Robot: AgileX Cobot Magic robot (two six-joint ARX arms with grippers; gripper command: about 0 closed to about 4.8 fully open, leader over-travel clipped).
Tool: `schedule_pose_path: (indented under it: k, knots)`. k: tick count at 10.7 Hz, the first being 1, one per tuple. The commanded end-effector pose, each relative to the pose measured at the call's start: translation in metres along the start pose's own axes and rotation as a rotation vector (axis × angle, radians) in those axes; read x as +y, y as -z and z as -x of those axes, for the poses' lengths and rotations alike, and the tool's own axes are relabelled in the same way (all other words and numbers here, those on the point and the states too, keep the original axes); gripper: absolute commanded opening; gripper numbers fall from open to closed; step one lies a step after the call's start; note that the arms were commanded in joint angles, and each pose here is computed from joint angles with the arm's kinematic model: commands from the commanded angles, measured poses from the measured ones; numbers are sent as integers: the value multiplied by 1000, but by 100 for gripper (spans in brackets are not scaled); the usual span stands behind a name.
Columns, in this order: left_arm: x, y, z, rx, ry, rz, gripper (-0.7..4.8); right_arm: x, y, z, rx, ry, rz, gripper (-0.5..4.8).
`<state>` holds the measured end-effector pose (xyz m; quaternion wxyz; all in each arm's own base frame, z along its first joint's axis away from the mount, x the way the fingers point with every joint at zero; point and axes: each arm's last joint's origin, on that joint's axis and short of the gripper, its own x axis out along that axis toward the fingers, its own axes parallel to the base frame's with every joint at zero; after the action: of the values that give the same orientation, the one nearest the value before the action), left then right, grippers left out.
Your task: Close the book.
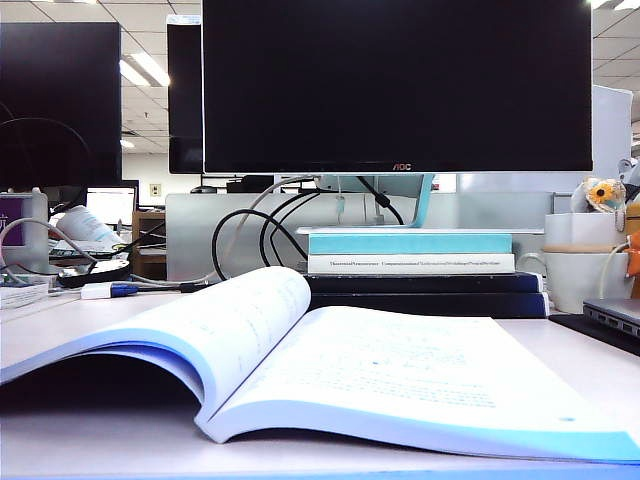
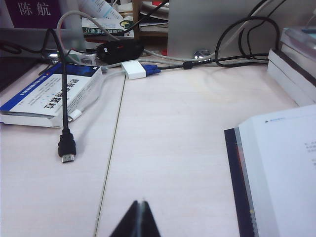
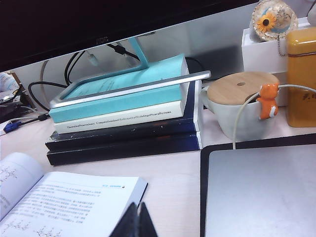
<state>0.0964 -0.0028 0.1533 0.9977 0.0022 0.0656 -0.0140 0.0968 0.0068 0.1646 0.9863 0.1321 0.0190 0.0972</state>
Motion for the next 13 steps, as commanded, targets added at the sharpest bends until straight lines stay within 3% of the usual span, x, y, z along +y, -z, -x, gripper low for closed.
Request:
schedule_pose_path:
  k: [1, 2, 3, 5, 7, 8, 10, 13]
  knots:
    - [0, -2, 0, -14, 6, 64, -6, 0, -1, 0, -13, -6, -7, -1]
    - [-1, 0, 0, -2, 45, 77, -6, 1, -1, 0, -12, -10, -36, -1]
    - [-4, 1, 1, 30, 146, 161, -6, 2, -2, 1, 4, -34, -52, -1]
    - [-8, 1, 2, 64, 220, 224, -6, 4, -3, 3, 74, -26, -64, -2]
    - [-9, -1, 5, 100, 231, 223, -6, 7, -5, 3, 77, -43, -74, -2]
    - [-10, -14, 10, 80, 227, 212, -6, 12, -14, 5, 52, -76, -79, -2]
    - [-7, -59, 28, -61, 188, 206, -6, 24, -47, 14, -62, -79, -66, -2]
    - [-7, -77, 38, -66, 186, 179, -6, 30, -67, 19, -96, -91, -62, -2]
